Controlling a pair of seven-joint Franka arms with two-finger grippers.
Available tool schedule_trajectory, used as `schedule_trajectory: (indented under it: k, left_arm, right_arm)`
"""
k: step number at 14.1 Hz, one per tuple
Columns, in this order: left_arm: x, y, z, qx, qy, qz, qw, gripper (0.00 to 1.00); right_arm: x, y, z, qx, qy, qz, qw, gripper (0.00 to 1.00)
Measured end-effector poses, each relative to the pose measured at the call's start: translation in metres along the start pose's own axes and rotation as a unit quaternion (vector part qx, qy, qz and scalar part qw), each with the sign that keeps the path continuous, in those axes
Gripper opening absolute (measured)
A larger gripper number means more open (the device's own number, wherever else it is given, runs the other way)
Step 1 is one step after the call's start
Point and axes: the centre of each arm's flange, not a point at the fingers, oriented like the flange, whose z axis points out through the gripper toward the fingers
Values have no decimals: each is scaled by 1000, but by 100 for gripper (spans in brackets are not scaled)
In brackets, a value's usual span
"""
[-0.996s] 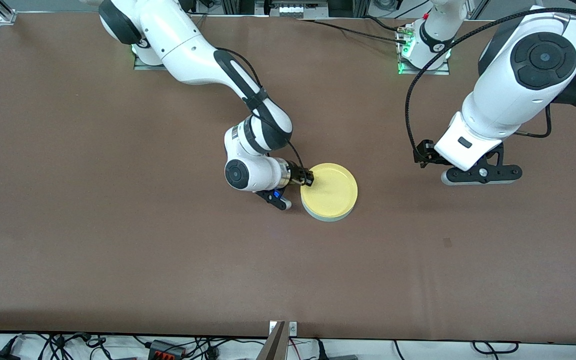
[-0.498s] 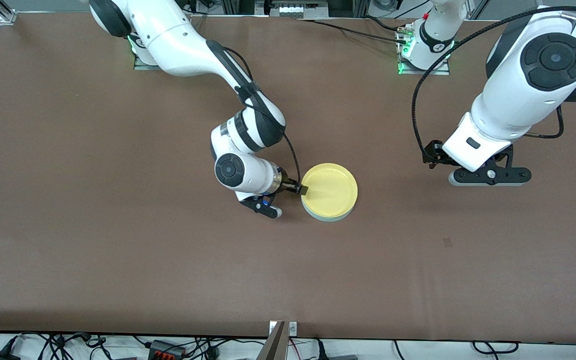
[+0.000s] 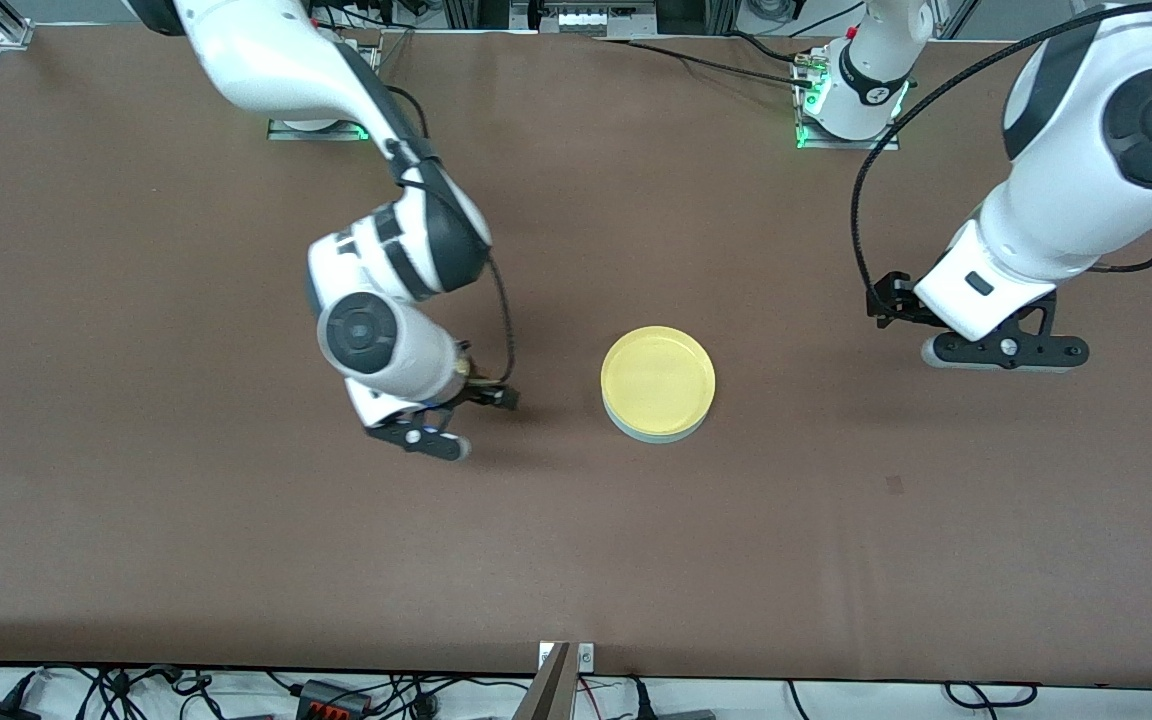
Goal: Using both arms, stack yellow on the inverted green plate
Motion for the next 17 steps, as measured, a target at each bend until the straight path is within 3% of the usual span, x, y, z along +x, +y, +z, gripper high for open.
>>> schedule_trajectory:
  k: [4, 7, 9, 12, 17]
  left_arm:
    - [-14, -44, -14, -6, 6, 37, 999, 100]
    - [-32, -60, -33, -14, 46, 72, 996, 100]
    - [-49, -68, -58, -11, 71, 65, 995, 100]
    - [-73, -78, -73, -8, 83, 61, 995, 100]
    - [-81, -76, -66, -7, 79, 65, 995, 100]
  right_arm:
    - [38, 69, -62, 2, 1, -22, 1000, 100]
    - [72, 136, -98, 3, 9, -19, 1000, 100]
    - [89, 176, -124, -9, 31, -32, 999, 100]
    - [95, 226, -163, -37, 62, -28, 997, 100]
    - [81, 303, -222, -32, 81, -67, 994, 100]
